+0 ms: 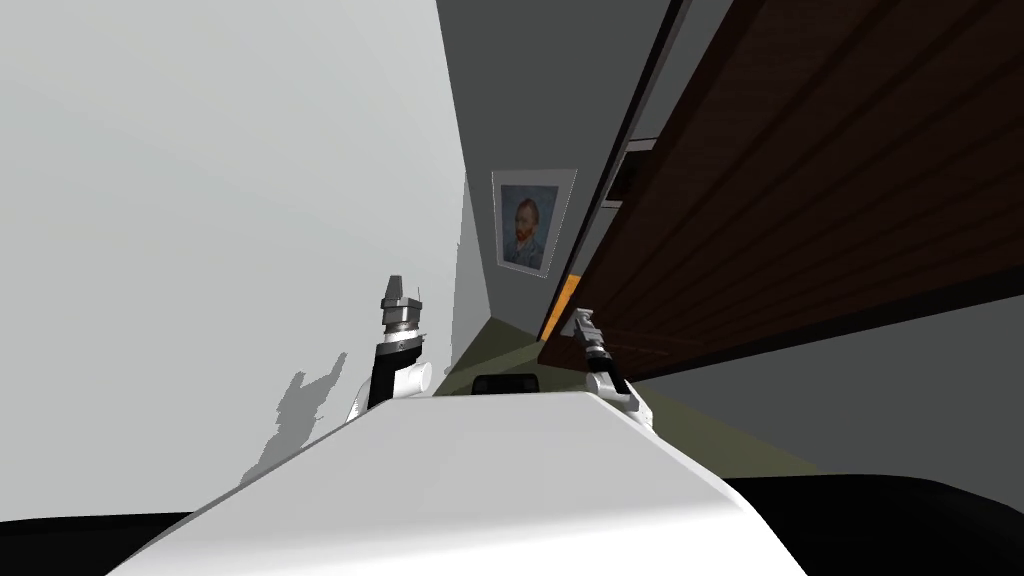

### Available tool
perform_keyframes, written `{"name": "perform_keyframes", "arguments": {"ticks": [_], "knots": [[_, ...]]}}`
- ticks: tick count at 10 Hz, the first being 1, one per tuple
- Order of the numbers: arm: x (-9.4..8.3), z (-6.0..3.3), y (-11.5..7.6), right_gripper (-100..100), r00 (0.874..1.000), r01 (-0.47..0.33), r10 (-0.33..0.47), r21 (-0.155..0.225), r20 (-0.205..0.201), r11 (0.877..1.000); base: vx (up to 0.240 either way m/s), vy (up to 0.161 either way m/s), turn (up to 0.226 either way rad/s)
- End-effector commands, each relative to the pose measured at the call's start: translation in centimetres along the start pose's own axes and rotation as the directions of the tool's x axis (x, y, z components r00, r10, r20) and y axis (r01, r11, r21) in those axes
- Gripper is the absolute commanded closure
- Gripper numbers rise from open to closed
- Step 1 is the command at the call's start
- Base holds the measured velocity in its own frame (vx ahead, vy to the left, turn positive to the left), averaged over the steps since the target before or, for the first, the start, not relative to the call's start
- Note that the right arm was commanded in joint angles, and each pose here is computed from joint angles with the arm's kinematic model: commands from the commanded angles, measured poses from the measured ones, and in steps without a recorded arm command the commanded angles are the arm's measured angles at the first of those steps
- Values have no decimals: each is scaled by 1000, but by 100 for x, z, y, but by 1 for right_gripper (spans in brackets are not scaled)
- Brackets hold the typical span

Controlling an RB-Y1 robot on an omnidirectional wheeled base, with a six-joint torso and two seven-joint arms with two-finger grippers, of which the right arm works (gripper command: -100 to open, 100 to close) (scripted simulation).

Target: Pull the door open

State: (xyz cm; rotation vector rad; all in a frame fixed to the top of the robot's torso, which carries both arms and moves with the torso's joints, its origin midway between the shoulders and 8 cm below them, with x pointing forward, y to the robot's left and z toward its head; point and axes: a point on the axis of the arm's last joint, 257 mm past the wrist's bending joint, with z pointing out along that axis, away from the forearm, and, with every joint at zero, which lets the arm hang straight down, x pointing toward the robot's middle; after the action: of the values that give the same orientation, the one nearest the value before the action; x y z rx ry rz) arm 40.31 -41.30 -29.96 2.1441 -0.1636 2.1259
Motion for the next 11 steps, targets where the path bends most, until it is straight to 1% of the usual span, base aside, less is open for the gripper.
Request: {"name": "perform_keyframes", "arguments": {"ticks": [1,2,4,5,6,8,11], "knots": [[18,-45,-30,100,1000,-3,3,24,-5,1000,-210,-88,178],[23,-65,-38,100,1000,-4,4,34,-6,999,-250,-93,165],[31,-107,-57,100,1000,-6,6,54,-8,999,-256,-37,105],[14,-91,-53,100,1000,-4,4,47,-3,999,-107,-14,24],[-9,-150,-60,100,1000,-5,5,65,2,998,-184,-38,160],[2,-192,-60,100,1000,-4,4,83,-2,997,-240,-64,142],[22,-287,-65,100,1000,-5,6,122,-7,992,-252,-71,158]]}}
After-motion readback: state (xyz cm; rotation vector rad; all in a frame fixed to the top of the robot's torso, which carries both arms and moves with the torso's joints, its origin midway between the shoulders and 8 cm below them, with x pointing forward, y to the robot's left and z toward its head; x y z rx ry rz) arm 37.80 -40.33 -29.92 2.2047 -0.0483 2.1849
